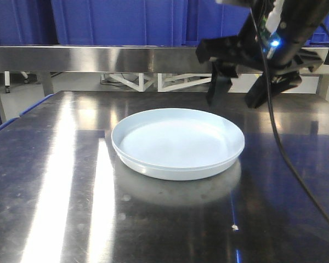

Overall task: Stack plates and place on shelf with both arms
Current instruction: 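Lower the right gripper onto the rim of the plate stack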

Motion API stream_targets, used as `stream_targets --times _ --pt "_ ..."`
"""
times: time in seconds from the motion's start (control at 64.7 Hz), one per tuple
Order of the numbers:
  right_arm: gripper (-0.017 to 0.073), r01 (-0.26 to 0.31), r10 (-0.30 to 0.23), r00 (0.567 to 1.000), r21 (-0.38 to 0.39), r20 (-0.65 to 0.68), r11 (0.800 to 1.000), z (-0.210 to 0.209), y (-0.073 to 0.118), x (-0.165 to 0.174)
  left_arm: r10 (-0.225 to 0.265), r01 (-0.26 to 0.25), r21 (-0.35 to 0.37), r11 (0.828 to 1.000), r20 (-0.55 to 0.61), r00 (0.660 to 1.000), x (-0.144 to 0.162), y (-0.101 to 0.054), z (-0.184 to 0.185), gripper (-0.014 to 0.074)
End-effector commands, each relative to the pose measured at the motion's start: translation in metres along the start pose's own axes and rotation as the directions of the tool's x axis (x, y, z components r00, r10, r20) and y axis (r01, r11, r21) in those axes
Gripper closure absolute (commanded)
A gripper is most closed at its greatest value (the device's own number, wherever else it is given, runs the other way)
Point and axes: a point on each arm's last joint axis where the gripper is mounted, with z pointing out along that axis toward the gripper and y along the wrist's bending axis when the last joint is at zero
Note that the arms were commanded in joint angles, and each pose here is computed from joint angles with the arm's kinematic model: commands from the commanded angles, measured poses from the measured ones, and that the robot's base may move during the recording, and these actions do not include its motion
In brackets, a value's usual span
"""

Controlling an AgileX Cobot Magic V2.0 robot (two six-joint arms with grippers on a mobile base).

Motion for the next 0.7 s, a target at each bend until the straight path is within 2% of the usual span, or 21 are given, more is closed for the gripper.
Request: stream_targets --times 0.0,0.603,0.68 --pt "0.0042 0.006 -0.005 0.997 -0.017 0.076 1.0 -0.011 0.004 -0.014 -0.008 0.007 0.012 1.0 0.11 0.994 -0.017 -0.002 -0.004 0.0508" --pt "0.0042 0.002 -0.002 1.0 0.003 -0.014 1.0 0.02 0.0 -0.004 -0.008 0.007 0.012 1.0 0.11 0.994 -0.017 -0.002 -0.004 0.0508" --pt "0.0066 0.001 -0.001 1.0 0.004 -0.014 1.0 0.02 0.0 -0.004 -0.008 0.007 0.012 1.0 0.11 0.994 -0.017 -0.002 -0.004 0.0508"
